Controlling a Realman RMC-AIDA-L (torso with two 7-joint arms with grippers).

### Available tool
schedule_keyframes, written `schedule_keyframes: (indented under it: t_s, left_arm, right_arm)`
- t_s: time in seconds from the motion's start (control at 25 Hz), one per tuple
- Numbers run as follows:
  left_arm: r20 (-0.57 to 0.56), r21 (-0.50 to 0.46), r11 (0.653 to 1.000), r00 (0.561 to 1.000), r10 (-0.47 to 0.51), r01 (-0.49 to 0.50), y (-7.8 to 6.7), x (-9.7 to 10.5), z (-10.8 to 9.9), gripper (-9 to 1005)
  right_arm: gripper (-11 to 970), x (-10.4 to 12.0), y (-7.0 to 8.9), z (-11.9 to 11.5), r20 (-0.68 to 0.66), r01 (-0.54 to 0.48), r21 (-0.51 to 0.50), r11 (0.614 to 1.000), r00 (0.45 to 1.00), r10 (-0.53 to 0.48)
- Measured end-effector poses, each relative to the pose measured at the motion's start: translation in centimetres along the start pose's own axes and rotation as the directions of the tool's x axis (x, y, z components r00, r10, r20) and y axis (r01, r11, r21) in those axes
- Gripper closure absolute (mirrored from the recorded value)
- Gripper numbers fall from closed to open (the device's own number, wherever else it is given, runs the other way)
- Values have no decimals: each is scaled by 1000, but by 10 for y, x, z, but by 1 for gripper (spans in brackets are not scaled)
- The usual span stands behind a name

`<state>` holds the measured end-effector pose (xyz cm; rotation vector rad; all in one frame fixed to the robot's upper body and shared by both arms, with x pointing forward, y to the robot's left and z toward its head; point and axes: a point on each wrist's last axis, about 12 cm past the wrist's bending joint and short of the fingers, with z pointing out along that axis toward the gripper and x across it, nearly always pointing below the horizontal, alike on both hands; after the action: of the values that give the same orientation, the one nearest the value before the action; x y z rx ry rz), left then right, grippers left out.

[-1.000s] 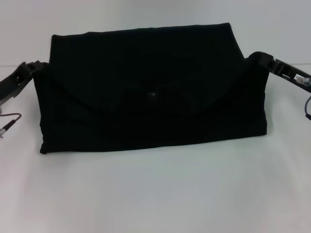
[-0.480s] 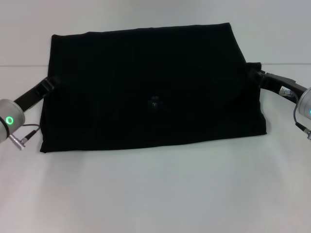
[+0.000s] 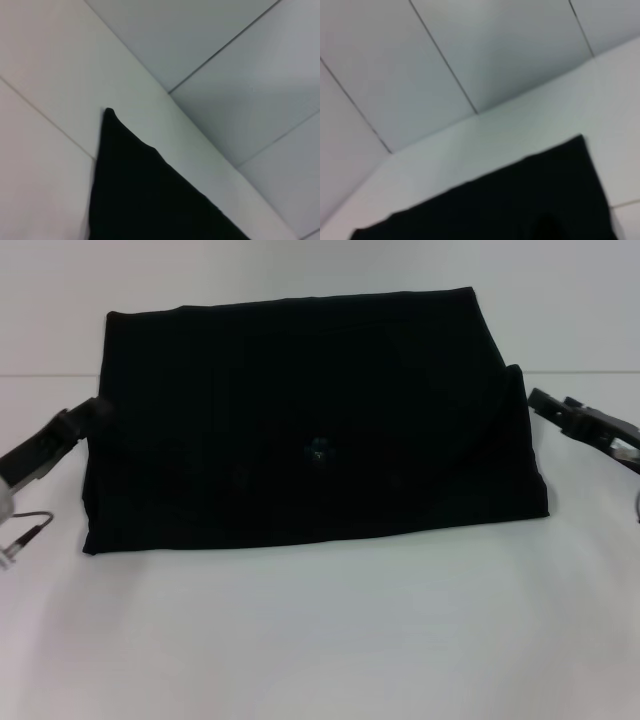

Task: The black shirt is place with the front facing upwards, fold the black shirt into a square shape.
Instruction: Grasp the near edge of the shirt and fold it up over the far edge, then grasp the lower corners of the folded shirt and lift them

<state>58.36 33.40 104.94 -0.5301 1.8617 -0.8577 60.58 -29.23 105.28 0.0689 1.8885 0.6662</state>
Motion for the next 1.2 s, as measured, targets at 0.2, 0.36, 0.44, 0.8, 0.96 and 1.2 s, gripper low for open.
schedule_keyframes:
  t_s: [0.2, 0.36, 0.44, 0.8, 0.96, 1.2]
  left_arm:
    - [-83, 43, 997, 995, -53, 56, 13, -5, -26, 591]
    - [-242, 43, 997, 969, -47, 59, 17, -8, -39, 358]
    - [-292, 32, 999, 956, -26, 37, 18, -10, -42, 218]
    - [-355, -12, 996, 932, 76, -86, 20, -16, -40, 107]
    - [-398, -15, 992, 911, 107, -123, 19, -15, -38, 108]
    - [-417, -4, 990, 900, 124, -139, 16, -13, -37, 109]
  right_arm:
    - [335, 3, 2, -26, 25, 43, -148, 988, 999, -39]
    - [178, 13, 20, -37, -39, 165, -337, 927, 981, -189]
    - [147, 20, 29, -39, -71, 217, -420, 881, 960, -270]
    - [152, 50, 51, -37, -121, 321, -582, 748, 875, -470]
    - [153, 55, 53, -36, -135, 320, -596, 737, 864, -485]
    - [153, 55, 53, -36, -136, 320, -595, 737, 864, -485]
